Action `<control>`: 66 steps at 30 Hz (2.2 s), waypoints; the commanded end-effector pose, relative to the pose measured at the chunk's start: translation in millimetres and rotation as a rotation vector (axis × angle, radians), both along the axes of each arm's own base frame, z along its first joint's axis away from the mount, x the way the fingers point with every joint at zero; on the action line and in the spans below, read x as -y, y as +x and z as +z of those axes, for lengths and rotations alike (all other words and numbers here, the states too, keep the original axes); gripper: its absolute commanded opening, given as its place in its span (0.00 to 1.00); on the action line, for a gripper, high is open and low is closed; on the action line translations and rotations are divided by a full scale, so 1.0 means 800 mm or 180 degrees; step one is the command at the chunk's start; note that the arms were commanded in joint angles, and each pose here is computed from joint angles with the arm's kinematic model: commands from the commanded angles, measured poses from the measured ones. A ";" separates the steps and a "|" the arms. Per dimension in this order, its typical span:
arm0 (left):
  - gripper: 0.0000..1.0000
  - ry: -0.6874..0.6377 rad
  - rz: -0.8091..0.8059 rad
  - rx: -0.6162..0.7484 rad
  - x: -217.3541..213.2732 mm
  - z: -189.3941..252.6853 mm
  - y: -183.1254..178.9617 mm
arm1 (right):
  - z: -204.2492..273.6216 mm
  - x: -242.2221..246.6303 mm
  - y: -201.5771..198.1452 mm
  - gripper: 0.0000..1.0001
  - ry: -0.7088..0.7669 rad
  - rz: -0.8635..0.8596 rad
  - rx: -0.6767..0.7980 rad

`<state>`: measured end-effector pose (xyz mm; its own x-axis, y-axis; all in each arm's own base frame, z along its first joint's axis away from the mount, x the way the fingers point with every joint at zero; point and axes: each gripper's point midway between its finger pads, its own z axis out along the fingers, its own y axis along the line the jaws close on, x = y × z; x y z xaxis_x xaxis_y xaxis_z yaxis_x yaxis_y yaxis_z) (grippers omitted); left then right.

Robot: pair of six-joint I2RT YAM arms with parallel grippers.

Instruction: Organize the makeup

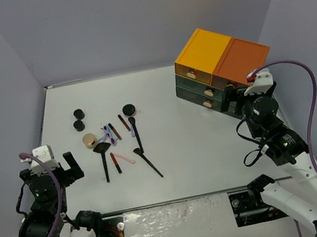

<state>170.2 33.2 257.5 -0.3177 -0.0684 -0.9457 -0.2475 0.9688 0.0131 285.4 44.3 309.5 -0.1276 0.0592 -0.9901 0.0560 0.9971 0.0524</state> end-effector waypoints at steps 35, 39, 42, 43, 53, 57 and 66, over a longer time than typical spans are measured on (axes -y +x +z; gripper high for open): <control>0.97 -0.0406 -0.0131 -0.0046 0.031 -0.016 0.028 | -0.072 -0.148 0.199 0.83 -0.0144 0.0444 -0.0931; 0.97 -0.0406 -0.0137 -0.0018 0.030 -0.015 0.027 | -0.082 -0.142 0.213 0.84 -0.0155 0.0383 -0.0981; 0.97 -0.0406 -0.0147 -0.0006 0.031 -0.015 0.027 | -0.085 -0.140 0.224 0.84 -0.0149 0.0422 -0.1006; 0.97 -0.0406 -0.0152 -0.0007 0.031 -0.015 0.027 | -0.086 -0.140 0.226 0.84 -0.0153 0.0455 -0.1010; 0.97 -0.0410 -0.0160 0.0010 0.031 -0.014 0.026 | -0.091 -0.136 0.247 0.85 -0.0272 0.0646 -0.0998; 0.97 -0.0413 -0.0167 0.0009 0.032 -0.014 0.027 | -0.094 -0.144 0.250 0.85 -0.0336 0.0819 -0.1001; 0.97 -0.0406 -0.0180 -0.0004 0.033 -0.015 0.028 | -0.079 -0.156 0.258 0.86 -0.0465 0.1049 -0.0799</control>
<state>182.3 11.7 230.9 -0.3778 -0.1536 -0.9131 -0.2079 0.9750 -0.0780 467.3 163.9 192.8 -0.5170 -0.1674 -0.8395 -0.2401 0.9697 -0.0454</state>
